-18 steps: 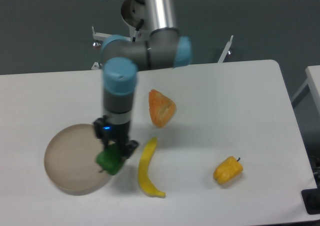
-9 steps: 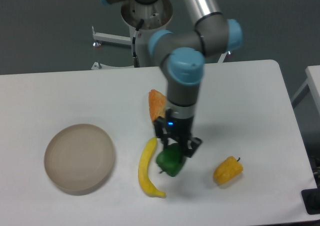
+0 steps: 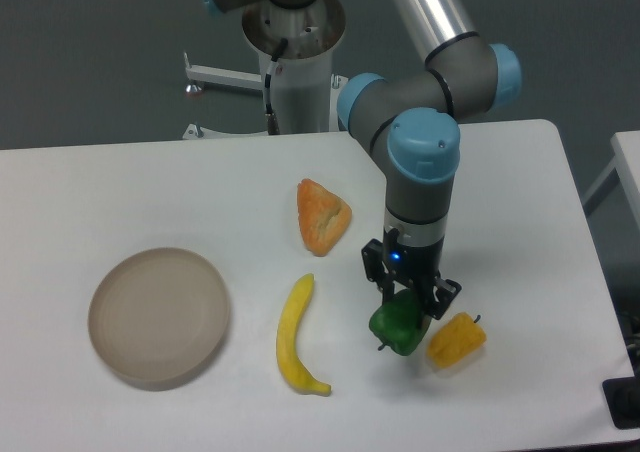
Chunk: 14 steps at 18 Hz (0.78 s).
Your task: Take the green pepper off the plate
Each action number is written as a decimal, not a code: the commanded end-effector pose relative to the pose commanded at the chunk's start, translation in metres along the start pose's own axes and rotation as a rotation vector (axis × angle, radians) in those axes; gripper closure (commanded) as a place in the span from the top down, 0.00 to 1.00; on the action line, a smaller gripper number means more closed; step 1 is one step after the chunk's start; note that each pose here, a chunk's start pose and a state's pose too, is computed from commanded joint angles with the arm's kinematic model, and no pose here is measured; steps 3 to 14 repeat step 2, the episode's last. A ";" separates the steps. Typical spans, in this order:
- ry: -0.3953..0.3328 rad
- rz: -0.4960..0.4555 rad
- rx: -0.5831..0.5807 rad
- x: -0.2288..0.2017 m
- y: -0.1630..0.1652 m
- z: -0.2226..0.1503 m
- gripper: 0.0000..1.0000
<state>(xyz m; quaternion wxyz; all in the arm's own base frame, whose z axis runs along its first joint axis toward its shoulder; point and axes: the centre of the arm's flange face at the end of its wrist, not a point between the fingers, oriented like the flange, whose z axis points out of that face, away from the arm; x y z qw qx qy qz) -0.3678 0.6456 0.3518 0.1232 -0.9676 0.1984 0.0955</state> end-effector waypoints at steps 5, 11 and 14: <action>0.003 -0.003 -0.004 -0.002 0.002 0.004 0.25; 0.003 -0.003 -0.004 -0.002 0.002 0.004 0.25; 0.003 -0.003 -0.004 -0.002 0.002 0.004 0.25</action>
